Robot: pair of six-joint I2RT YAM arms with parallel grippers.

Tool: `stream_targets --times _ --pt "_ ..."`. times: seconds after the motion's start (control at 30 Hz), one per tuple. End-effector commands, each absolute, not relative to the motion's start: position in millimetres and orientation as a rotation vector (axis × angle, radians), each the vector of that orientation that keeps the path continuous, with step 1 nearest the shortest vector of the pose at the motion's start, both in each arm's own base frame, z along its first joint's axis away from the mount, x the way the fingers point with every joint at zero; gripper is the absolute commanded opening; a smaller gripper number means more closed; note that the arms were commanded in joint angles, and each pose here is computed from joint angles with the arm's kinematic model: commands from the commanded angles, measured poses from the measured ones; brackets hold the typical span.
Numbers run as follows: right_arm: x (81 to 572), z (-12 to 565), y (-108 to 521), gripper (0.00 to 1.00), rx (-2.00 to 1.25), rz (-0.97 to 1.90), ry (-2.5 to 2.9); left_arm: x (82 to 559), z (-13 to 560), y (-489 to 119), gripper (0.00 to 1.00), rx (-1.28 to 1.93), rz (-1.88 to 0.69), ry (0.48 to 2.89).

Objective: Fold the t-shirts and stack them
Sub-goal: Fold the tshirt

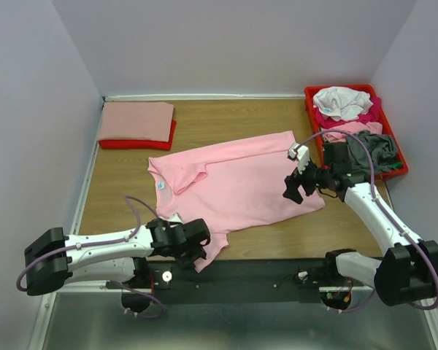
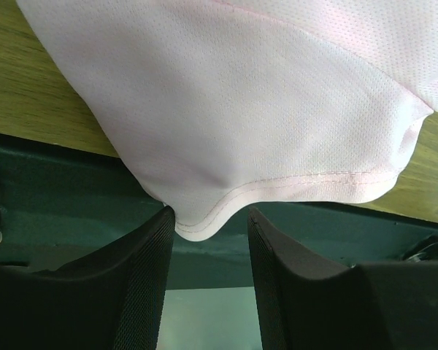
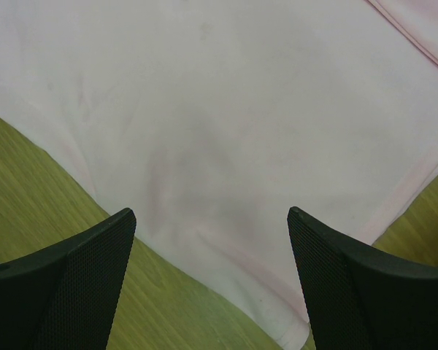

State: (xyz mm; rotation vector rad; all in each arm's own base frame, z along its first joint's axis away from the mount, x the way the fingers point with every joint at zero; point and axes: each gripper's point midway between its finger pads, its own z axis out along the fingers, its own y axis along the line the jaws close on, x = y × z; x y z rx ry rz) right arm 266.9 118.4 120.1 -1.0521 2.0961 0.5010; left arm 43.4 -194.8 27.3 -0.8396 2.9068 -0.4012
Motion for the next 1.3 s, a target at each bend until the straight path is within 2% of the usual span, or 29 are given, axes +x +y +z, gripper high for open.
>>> stream_targets --times 0.0,0.53,0.83,1.27 --pt "265 122 119 0.91 -1.036 0.516 2.084 42 22 -184 0.53 -0.822 -0.350 2.905" --pt "264 122 120 0.91 -1.032 0.525 2.086 33 28 -177 0.53 -0.684 -0.273 2.977" --pt "263 121 120 0.91 -1.034 0.530 2.088 32 19 -182 0.47 -0.668 -0.297 2.995" --pt "264 120 119 0.91 -1.030 0.526 2.093 15 8 -179 0.47 -0.632 -0.294 3.087"
